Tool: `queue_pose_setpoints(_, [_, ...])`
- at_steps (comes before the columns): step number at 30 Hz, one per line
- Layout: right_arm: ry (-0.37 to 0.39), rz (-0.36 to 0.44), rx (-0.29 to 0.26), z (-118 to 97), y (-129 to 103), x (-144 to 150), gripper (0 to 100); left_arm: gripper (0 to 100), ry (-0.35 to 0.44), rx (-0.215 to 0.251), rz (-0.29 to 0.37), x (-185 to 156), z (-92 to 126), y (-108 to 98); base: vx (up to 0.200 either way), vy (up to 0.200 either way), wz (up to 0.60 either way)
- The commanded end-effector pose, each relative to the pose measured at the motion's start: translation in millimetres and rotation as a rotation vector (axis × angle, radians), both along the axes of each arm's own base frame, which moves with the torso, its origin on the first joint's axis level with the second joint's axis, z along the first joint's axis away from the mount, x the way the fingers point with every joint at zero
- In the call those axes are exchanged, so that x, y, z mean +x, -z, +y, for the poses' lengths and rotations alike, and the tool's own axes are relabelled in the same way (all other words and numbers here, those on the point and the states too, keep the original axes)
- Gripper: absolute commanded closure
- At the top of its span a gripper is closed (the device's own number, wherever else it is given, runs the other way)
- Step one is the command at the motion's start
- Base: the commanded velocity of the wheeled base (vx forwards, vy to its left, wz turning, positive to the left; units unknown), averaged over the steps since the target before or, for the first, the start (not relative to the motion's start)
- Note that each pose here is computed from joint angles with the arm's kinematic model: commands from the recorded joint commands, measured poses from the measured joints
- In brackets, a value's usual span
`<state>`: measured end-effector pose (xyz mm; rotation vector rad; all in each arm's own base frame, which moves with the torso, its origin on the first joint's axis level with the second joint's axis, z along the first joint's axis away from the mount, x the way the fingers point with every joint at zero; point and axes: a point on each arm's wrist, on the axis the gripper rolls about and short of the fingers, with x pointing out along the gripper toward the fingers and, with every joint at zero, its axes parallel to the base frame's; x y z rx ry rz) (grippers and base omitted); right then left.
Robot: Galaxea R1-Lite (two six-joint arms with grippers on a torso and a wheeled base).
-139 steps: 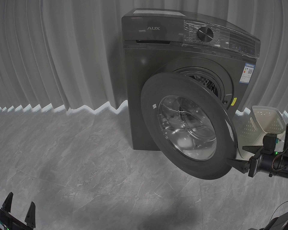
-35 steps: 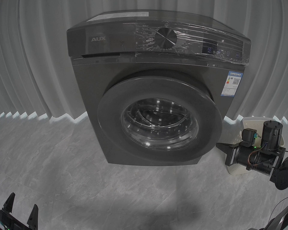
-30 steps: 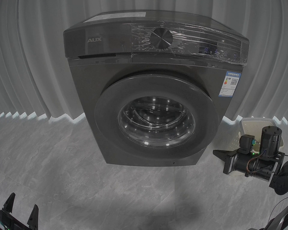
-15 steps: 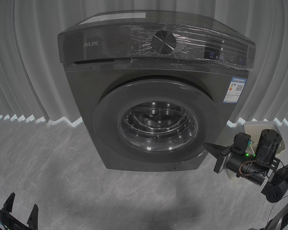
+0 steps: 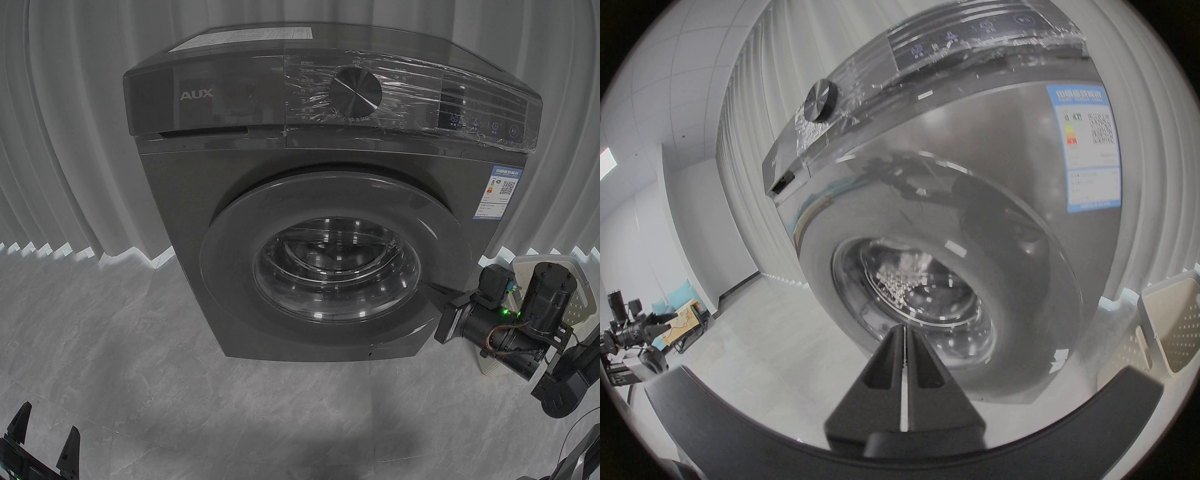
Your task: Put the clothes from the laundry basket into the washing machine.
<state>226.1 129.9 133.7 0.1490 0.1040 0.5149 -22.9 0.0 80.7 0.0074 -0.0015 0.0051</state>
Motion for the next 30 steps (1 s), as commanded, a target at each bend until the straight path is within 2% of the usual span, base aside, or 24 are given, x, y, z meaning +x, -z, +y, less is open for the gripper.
queue_pose_setpoints(1, [0.012, -0.036, 0.024, 2, -9, 9, 100, 0, 0.001, 0.002, 0.001, 0, 0, 5, 0.200, 0.000, 0.00])
queue_pose_setpoints(6, [0.083, -0.070, 0.068, -3, -19, 25, 100, 0, 0.001, 0.000, 0.001, 0, 0, 5, 0.200, 0.000, 0.00])
queue_pose_setpoints(12, [0.118, -0.085, 0.078, -9, -22, 35, 100, 0, 0.001, 0.002, 0.003, 0, 0, 5, 0.000, 0.000, 0.00])
queue_pose_setpoints(16, [0.094, -0.055, 0.051, -9, -15, 21, 100, 0, 0.001, 0.002, 0.003, 0, 0, 5, 0.000, 0.000, 0.00])
queue_pose_setpoints(23, [-0.005, 0.004, 0.013, -3, -3, -14, 100, 0, 0.002, 0.000, 0.001, 0, 0, 5, 0.000, 0.000, 0.00])
queue_pose_setpoints(30, [-0.010, -0.009, 0.021, -2, -6, -14, 100, 0, 0.004, 0.000, 0.003, 0, 0, 5, 0.000, 0.000, 0.00])
